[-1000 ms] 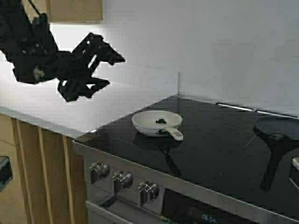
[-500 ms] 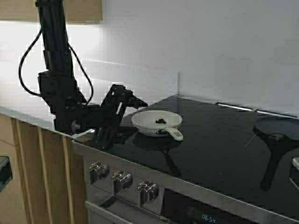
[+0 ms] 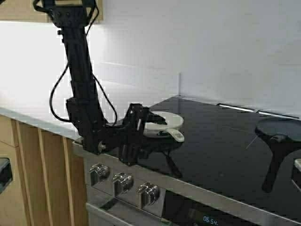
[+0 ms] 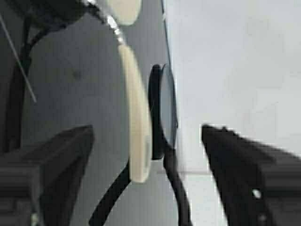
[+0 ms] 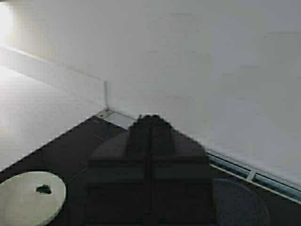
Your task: Wash the pan
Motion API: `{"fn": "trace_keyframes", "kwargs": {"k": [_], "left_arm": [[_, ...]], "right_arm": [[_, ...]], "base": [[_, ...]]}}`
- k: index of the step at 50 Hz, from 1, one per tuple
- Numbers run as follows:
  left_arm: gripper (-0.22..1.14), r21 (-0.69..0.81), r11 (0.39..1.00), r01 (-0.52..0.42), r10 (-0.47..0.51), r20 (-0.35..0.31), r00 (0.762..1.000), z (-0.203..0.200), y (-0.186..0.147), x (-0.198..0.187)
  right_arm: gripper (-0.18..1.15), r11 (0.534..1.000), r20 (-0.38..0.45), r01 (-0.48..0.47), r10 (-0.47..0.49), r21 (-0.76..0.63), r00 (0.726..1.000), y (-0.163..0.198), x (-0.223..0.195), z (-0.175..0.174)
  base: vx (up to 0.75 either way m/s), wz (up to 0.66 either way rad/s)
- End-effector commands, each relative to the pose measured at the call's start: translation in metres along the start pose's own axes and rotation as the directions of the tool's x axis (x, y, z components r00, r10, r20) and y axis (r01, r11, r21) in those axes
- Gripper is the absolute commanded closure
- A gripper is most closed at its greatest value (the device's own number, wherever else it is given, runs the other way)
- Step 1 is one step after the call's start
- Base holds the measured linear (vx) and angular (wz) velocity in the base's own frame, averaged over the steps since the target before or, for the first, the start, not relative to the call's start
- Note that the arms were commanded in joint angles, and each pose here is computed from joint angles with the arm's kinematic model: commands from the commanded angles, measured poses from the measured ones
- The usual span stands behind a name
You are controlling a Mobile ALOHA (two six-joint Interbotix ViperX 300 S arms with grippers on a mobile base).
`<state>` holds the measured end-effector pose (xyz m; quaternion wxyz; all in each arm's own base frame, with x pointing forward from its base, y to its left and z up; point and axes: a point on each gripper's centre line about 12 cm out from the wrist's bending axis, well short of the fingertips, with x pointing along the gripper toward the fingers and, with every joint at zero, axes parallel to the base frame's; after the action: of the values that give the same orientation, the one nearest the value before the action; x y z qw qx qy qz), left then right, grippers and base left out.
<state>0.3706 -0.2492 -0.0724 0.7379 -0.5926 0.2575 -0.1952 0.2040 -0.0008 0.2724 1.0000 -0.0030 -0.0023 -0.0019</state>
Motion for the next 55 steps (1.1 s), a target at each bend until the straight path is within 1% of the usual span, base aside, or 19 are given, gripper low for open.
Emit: {"fn": "trace_keyframes", "kwargs": {"k": [1, 17, 28, 35, 46, 55], "left_arm": [[-0.09, 0.001, 0.998, 0.060, -0.060, -0.006, 0.998, -0.004, -0.012, 0.021], [-0.09, -0.012, 0.998, 0.059, -0.059, -0.011, 0.998, -0.004, -0.017, 0.058], [-0.09, -0.008, 0.999, 0.040, -0.040, -0.010, 0.999, -0.002, -0.018, 0.079], [-0.09, -0.022, 0.999, 0.045, -0.046, -0.006, 0.999, -0.002, -0.017, 0.086], [-0.09, -0.086, 0.994, 0.060, -0.060, 0.001, 0.998, -0.002, -0.011, 0.096], [-0.09, -0.089, 0.994, 0.071, -0.071, 0.000, 0.997, -0.003, -0.012, 0.101]], "right_arm": [[0.91, 1.000, 0.012, 0.000, 0.000, -0.002, 1.000, 0.000, 0.003, 0.005], [0.91, 1.000, 0.002, 0.000, 0.000, -0.002, 1.000, 0.000, 0.004, 0.003], [0.91, 1.000, 0.002, 0.000, 0.000, -0.002, 1.000, 0.000, 0.004, 0.002], [0.91, 1.000, -0.005, 0.000, 0.000, -0.002, 1.000, 0.000, 0.005, 0.001], [0.91, 1.000, -0.008, -0.001, 0.001, -0.004, 1.000, 0.000, 0.006, 0.001], [0.91, 1.000, -0.009, -0.002, 0.002, -0.009, 1.000, 0.000, 0.006, 0.001]], "base": [[0.00, 0.00], [0.00, 0.00], [0.00, 0.00], [0.00, 0.00], [0.00, 0.00], [0.00, 0.00]]}}
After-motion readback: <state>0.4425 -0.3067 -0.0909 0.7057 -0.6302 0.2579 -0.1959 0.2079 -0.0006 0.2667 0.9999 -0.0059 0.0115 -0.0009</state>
